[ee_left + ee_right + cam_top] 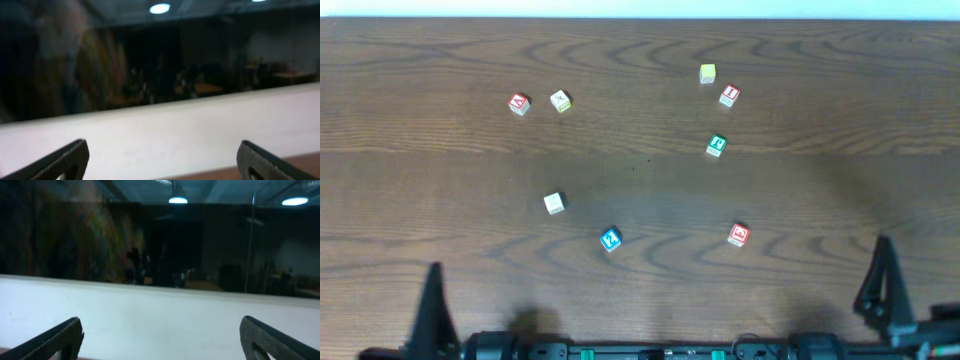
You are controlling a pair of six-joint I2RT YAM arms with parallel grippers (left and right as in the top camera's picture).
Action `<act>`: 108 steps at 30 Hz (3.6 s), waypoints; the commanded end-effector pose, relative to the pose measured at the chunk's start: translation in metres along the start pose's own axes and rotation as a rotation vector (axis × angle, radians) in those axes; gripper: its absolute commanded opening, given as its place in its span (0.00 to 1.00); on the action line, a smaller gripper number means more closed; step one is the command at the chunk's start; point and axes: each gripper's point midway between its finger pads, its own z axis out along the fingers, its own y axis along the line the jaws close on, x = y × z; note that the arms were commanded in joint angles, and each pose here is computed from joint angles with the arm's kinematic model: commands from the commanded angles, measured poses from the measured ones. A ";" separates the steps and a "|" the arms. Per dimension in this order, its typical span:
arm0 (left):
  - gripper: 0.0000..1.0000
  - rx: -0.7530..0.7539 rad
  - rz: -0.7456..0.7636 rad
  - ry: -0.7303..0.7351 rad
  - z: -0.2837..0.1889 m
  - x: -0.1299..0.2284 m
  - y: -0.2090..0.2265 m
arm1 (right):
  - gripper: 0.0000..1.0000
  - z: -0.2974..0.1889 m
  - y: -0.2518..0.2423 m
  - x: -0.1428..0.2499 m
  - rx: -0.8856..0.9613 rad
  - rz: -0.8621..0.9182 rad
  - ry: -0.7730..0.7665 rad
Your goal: Spell out Ai2
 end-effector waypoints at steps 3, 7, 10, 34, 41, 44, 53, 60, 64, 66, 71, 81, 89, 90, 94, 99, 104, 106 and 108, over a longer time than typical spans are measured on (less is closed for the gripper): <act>0.96 -0.065 -0.006 0.227 0.069 0.007 0.024 | 0.99 0.088 0.003 0.035 -0.067 0.023 0.305; 0.95 -0.097 -0.022 0.451 0.120 0.043 0.037 | 0.99 0.139 -0.001 0.078 -0.067 0.064 0.596; 0.96 -0.221 -0.087 0.684 0.148 0.097 0.058 | 0.99 0.159 -0.005 0.124 -0.039 0.133 0.833; 0.95 -0.333 -0.452 1.565 0.268 0.465 0.036 | 0.99 0.171 0.015 0.452 0.070 0.313 1.759; 0.95 -0.565 -0.734 1.451 0.303 0.519 0.037 | 0.99 0.162 0.036 0.483 0.040 0.288 1.836; 0.95 -0.734 -0.931 1.355 0.316 0.532 0.042 | 0.99 0.160 0.045 0.484 0.036 0.285 1.845; 0.95 -1.038 -1.132 1.313 0.303 0.568 0.045 | 0.99 0.159 0.058 0.484 0.019 0.218 1.843; 0.95 -1.121 -1.103 1.332 0.292 0.601 0.051 | 0.99 0.158 0.063 0.484 0.013 0.192 1.844; 0.95 -1.132 -1.104 1.352 0.288 0.618 0.051 | 0.99 0.158 0.064 0.484 0.012 0.188 1.844; 0.96 -1.134 -1.101 1.340 0.290 0.620 0.053 | 0.99 0.158 0.062 0.484 0.020 0.179 1.845; 0.80 -1.111 -1.089 1.313 0.296 0.621 0.059 | 0.99 0.157 0.060 0.484 0.028 0.165 1.848; 0.43 -1.073 -1.083 1.336 0.297 0.621 0.056 | 0.99 0.156 0.062 0.484 0.026 0.163 1.849; 0.27 -0.929 -1.001 1.428 0.295 0.620 0.046 | 0.99 0.156 0.062 0.484 0.026 0.163 1.848; 0.27 -0.900 -0.971 1.445 0.294 0.620 0.045 | 0.99 0.156 0.062 0.484 0.026 0.163 1.848; 0.18 -0.802 -0.869 1.533 0.283 0.619 0.042 | 0.99 0.157 0.062 0.484 0.026 0.163 1.848; 0.20 -0.579 -0.646 1.627 0.279 0.616 0.027 | 0.99 0.157 0.062 0.485 0.026 0.163 1.845; 0.19 -0.408 -0.424 1.700 0.271 0.605 0.008 | 0.99 0.155 0.061 0.484 0.027 0.163 1.852; 0.20 -0.328 -0.350 1.740 0.265 0.599 -0.006 | 0.99 0.155 0.062 0.484 0.027 0.163 1.853; 0.20 -0.255 -0.276 1.768 0.260 0.595 -0.020 | 0.99 0.155 0.062 0.484 0.026 0.163 1.852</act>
